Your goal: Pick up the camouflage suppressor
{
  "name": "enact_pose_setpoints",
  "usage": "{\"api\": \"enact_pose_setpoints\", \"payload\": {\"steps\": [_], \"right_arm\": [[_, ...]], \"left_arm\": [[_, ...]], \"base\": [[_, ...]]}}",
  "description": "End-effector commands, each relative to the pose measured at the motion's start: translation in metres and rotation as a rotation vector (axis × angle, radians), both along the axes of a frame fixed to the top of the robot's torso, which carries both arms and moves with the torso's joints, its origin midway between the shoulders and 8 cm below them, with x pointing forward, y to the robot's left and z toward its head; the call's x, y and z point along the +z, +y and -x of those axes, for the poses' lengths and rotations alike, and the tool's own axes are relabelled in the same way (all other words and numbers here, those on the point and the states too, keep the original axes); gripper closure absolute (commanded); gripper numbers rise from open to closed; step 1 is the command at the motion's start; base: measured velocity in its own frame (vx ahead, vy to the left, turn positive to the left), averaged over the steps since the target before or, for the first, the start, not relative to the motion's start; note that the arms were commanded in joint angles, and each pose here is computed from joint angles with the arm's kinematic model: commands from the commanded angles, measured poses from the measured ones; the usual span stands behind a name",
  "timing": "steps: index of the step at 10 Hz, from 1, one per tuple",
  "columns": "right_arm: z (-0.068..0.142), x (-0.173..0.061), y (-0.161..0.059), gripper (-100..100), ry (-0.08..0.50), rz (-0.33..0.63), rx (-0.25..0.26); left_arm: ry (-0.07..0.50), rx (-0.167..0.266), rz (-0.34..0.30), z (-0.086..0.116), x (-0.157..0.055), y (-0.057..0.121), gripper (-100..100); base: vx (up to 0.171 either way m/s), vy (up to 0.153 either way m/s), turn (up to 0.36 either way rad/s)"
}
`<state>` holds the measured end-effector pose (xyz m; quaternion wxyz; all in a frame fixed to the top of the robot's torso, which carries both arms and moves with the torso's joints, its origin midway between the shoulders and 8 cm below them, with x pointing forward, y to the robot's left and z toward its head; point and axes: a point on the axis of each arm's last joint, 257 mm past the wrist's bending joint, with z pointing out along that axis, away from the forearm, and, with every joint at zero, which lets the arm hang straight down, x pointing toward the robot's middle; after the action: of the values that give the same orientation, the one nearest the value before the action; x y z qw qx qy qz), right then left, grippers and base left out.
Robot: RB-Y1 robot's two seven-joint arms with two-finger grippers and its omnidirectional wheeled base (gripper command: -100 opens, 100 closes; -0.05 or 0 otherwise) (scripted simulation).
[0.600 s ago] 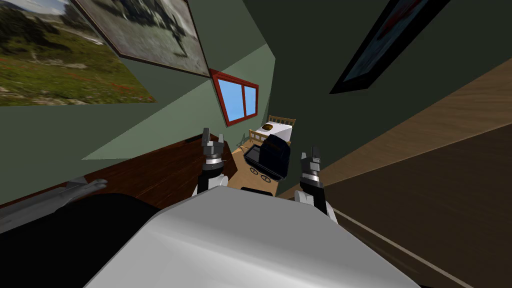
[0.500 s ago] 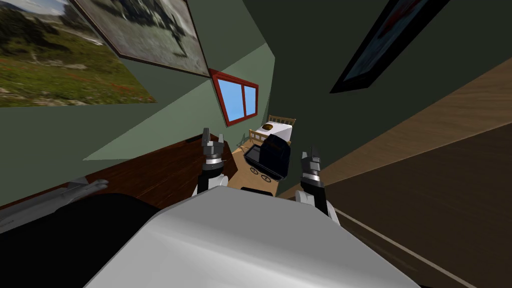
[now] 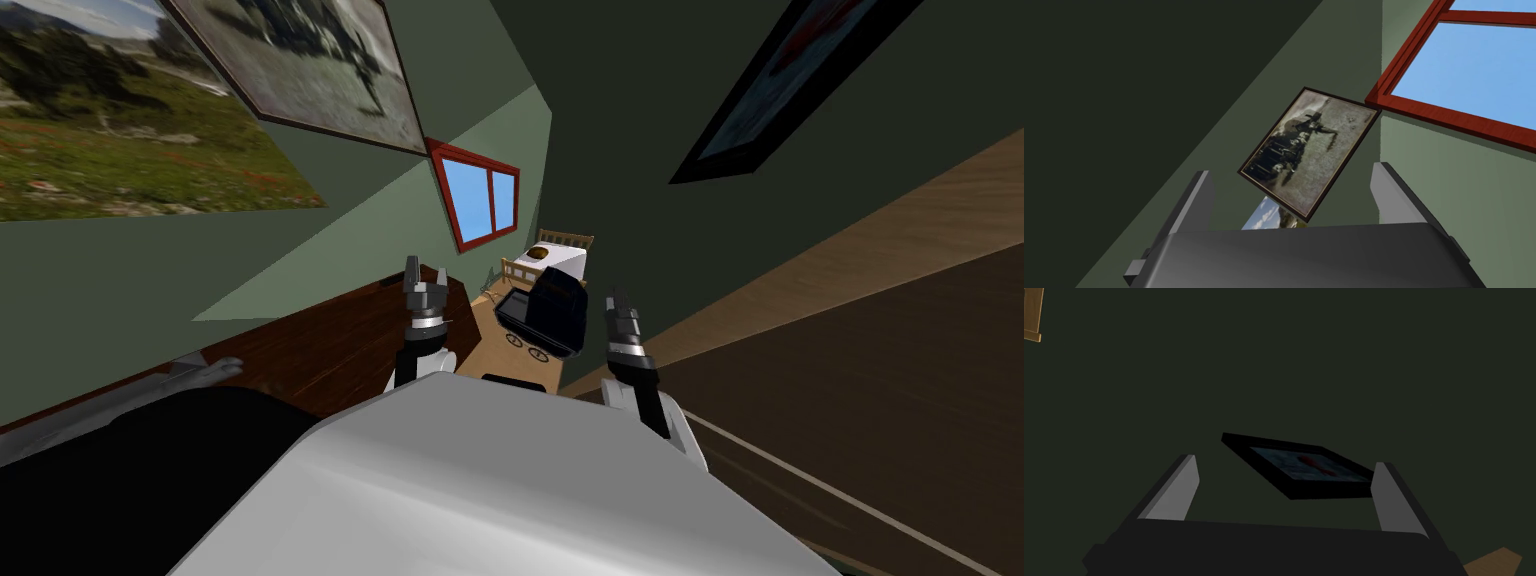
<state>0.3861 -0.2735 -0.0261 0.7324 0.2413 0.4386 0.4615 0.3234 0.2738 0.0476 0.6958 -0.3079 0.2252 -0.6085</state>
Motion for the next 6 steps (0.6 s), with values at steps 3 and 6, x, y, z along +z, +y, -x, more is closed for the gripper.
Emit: {"api": "enact_pose_setpoints", "payload": {"steps": [3, 6], "right_arm": [[-0.006, 0.003, 0.012, -100, 0.000, 0.168, 0.017], [-0.011, -0.002, 0.021, -100, 0.007, 0.293, 0.038]], "left_arm": [[0.000, 0.000, 0.000, 0.000, 0.000, 0.000, 0], [0.000, 0.000, 0.000, 0.000, 0.000, 0.000, 0]], "base": [[-0.068, 0.124, 0.022], [-0.049, 0.114, 0.054]]}}
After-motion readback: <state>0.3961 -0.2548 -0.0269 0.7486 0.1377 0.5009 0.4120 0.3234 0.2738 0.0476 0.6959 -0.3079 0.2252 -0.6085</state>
